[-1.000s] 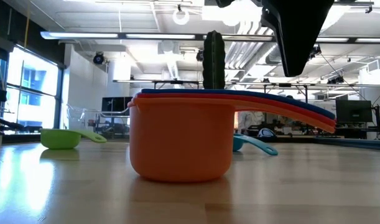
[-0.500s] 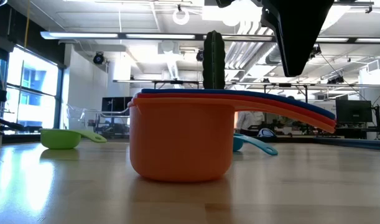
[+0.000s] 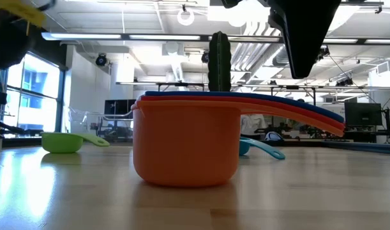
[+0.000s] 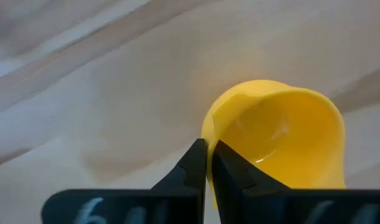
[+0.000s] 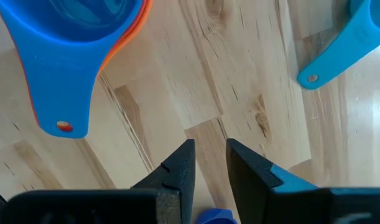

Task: Nest measuring cups in basket
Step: Stack the yellow measuring cup on the dark blue measuring cup

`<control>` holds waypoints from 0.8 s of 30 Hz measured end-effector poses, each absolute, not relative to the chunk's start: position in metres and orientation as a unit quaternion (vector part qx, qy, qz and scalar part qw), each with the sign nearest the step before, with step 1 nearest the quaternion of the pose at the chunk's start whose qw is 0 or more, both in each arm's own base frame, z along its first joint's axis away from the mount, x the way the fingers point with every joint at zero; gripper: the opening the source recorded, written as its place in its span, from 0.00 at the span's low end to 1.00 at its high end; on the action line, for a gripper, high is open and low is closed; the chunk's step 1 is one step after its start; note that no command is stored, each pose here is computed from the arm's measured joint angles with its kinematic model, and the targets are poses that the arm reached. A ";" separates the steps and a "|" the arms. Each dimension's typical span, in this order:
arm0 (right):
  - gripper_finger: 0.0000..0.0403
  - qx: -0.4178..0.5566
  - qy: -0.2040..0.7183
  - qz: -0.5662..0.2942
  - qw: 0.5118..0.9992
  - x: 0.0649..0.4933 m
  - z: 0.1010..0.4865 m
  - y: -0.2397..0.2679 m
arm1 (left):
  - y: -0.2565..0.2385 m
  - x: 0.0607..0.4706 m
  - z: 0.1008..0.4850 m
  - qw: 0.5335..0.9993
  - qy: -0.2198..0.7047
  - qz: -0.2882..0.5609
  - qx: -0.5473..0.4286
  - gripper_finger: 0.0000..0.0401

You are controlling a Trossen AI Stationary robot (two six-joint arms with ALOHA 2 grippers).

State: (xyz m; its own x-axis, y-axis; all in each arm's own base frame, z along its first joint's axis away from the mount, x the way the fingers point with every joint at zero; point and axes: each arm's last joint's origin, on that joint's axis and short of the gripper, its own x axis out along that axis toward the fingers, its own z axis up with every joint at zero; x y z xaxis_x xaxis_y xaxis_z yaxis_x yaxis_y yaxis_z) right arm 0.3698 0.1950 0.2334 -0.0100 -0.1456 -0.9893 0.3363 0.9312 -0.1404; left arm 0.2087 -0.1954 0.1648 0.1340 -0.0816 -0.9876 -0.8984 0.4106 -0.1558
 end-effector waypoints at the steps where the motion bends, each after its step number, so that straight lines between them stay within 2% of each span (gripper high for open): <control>1: 0.21 0.074 0.688 -0.176 0.700 0.370 0.233 0.195 | -0.194 0.212 0.166 0.622 0.566 0.328 -0.430 0.01; 13: 0.21 0.136 0.672 -0.206 0.698 0.367 0.238 0.207 | -0.172 0.254 0.193 0.680 0.548 0.267 -0.409 0.01; 24: 0.21 0.249 0.592 -0.250 0.724 0.367 0.276 0.227 | -0.150 0.276 0.216 0.724 0.561 0.216 -0.339 0.01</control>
